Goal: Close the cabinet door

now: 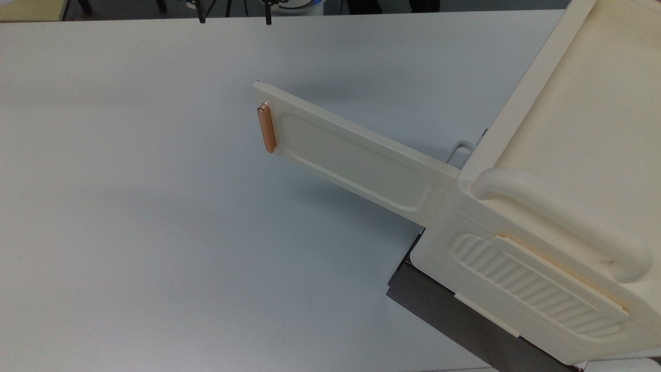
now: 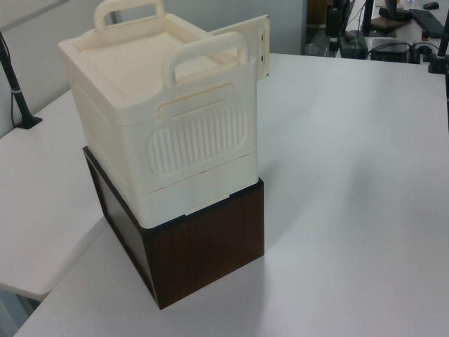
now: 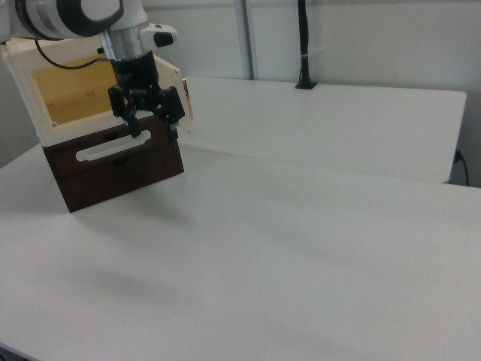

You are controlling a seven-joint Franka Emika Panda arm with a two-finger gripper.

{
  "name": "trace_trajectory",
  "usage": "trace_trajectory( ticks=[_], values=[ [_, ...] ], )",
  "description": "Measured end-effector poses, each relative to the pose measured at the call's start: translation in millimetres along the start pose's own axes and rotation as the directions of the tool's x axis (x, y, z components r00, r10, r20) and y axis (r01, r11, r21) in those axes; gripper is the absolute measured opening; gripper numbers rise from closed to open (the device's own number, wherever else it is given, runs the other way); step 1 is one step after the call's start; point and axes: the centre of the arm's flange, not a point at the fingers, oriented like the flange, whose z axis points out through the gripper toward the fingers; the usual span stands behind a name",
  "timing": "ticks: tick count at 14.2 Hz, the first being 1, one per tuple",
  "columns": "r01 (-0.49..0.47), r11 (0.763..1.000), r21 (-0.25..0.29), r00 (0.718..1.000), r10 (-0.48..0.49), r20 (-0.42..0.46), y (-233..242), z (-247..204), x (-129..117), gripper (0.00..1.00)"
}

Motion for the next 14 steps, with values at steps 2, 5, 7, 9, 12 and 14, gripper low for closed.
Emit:
trace_trajectory(
  ticks=[2, 5, 7, 9, 12, 14],
  values=[
    [0.000, 1.000, 0.000, 1.000, 0.000, 0.000, 0.0, 0.1, 0.0, 1.00],
    [0.000, 1.000, 0.000, 1.000, 0.000, 0.001, 0.0, 0.4, 0.0, 1.00],
    [0.000, 1.000, 0.000, 1.000, 0.000, 0.001, 0.0, 0.6, 0.0, 1.00],
    [0.000, 1.000, 0.000, 1.000, 0.000, 0.002, -0.1, 0.9, 0.0, 0.99],
    [0.000, 1.000, 0.000, 1.000, 0.000, 0.002, -0.1, 0.9, 0.0, 0.80],
    [0.001, 1.000, 0.000, 1.000, -0.001, 0.002, -0.5, 1.0, 0.0, 0.56]
  ],
)
